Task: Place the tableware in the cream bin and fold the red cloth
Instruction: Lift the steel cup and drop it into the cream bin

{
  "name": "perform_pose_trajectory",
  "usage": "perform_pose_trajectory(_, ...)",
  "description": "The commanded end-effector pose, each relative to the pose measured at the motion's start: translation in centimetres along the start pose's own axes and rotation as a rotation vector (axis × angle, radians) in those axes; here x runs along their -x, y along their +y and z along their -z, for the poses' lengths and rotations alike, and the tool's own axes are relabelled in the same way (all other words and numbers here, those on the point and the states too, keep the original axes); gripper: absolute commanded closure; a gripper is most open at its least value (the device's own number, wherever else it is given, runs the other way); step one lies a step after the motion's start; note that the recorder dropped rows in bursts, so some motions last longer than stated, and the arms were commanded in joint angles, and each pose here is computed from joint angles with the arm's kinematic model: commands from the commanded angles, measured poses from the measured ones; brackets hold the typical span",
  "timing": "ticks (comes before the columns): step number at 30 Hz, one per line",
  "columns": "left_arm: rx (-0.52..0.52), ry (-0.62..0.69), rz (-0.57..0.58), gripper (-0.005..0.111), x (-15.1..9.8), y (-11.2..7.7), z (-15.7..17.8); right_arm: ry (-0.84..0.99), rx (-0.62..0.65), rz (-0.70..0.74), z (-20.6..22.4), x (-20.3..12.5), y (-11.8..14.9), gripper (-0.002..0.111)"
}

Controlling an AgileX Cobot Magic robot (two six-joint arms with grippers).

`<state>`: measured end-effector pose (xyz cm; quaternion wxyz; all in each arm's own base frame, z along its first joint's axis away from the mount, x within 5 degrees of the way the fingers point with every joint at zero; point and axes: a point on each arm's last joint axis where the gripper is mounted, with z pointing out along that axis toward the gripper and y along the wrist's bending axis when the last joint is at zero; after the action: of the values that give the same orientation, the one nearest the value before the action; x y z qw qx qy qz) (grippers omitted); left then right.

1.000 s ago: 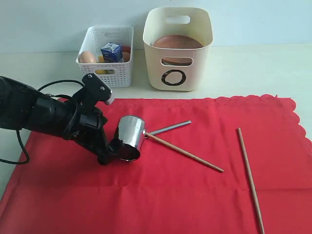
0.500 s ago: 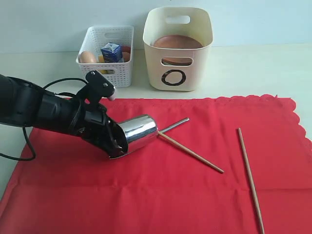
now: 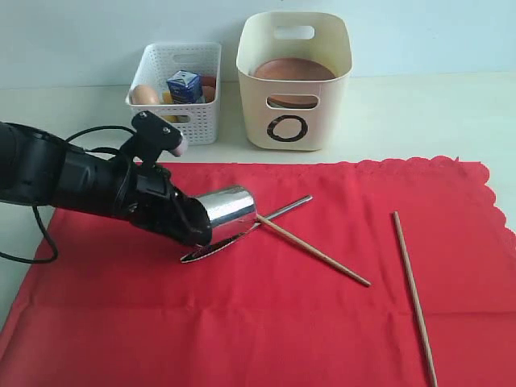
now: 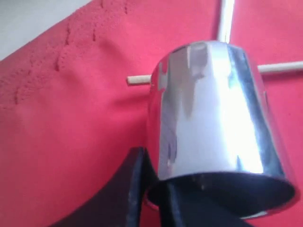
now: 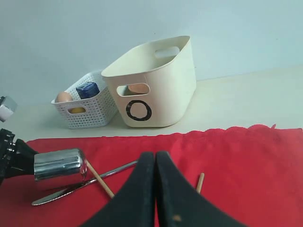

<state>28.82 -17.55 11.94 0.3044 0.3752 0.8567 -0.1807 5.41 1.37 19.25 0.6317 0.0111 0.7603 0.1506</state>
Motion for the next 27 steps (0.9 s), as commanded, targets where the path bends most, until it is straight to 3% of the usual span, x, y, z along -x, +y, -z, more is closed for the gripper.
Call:
perform_pose_trajectory(1, 0.02, -0.069, 0.083, 0.107, 1.4, 0.6, 1.8, -0.01, 0.0, 0.009, 0.0, -0.1, 0.0, 0.108)
perform_pose_trajectory(14, -0.005, -0.288, 0.205, 0.107, 6.2, -0.3, 7.0, -0.01, 0.0, 0.009, 0.0, -0.1, 0.0, 0.108)
perform_pose_trajectory(27, -0.092, -0.446, 0.197, 0.107, 10.7, -0.9, 10.0, -0.01, 0.0, 0.009, 0.0, -0.1, 0.0, 0.108)
